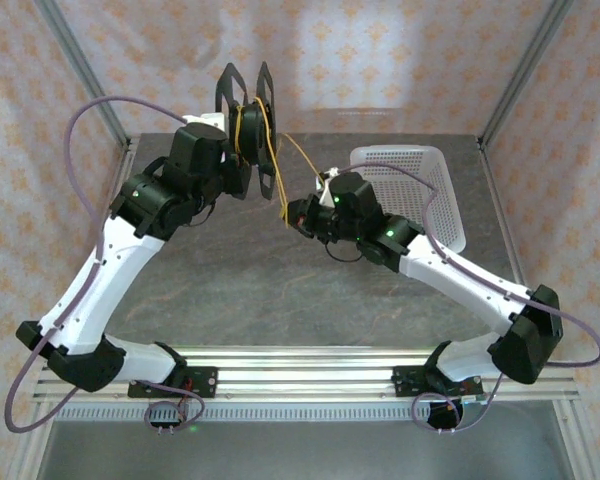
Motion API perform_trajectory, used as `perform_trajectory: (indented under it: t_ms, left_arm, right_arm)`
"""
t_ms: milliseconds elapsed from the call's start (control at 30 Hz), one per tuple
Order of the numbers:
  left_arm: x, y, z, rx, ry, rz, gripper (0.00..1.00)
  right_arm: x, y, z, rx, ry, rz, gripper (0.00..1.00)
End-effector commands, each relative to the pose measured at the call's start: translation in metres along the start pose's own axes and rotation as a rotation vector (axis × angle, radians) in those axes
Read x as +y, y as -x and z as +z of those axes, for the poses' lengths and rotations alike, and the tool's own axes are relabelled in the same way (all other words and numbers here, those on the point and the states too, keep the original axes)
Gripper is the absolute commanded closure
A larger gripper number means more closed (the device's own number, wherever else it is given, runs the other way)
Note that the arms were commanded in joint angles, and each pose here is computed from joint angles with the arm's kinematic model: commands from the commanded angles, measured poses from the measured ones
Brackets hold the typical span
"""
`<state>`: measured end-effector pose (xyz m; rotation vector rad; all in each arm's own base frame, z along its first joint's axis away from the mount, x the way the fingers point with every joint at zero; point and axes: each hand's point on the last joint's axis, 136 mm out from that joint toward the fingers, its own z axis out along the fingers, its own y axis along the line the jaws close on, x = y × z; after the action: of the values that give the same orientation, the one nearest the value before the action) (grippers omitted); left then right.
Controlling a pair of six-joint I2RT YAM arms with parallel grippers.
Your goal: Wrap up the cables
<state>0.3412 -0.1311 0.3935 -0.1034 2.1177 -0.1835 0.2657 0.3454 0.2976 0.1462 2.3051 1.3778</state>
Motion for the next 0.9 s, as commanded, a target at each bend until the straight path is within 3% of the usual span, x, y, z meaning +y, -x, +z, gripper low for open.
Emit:
perform_trajectory:
  t_ms: [0, 300, 533, 733, 867]
  left_arm:
    - [0.010, 0.045, -0.017, -0.164, 0.044, -0.095, 1.00]
    - [0.015, 0.041, -0.004, -0.141, 0.096, -0.096, 1.00]
    - [0.020, 0.042, 0.005, -0.128, 0.133, -0.125, 1.00]
    - [0.025, 0.041, 0.009, -0.124, 0.149, -0.161, 1.00]
    - [0.032, 0.040, 0.011, -0.124, 0.164, -0.186, 1.00]
  right_arm:
    - [0.006, -0.009, -0.017, -0.011, -0.051, -0.127, 1.00]
    - [0.022, -0.038, -0.022, 0.053, -0.093, -0.294, 1.00]
    - [-0.009, -0.072, 0.001, 0.183, -0.312, -0.436, 1.00]
    - [-0.052, -0.057, -0.010, 0.076, -0.590, -0.508, 1.00]
    - [-0.062, -0.046, -0.021, 0.013, -0.643, -0.517, 1.00]
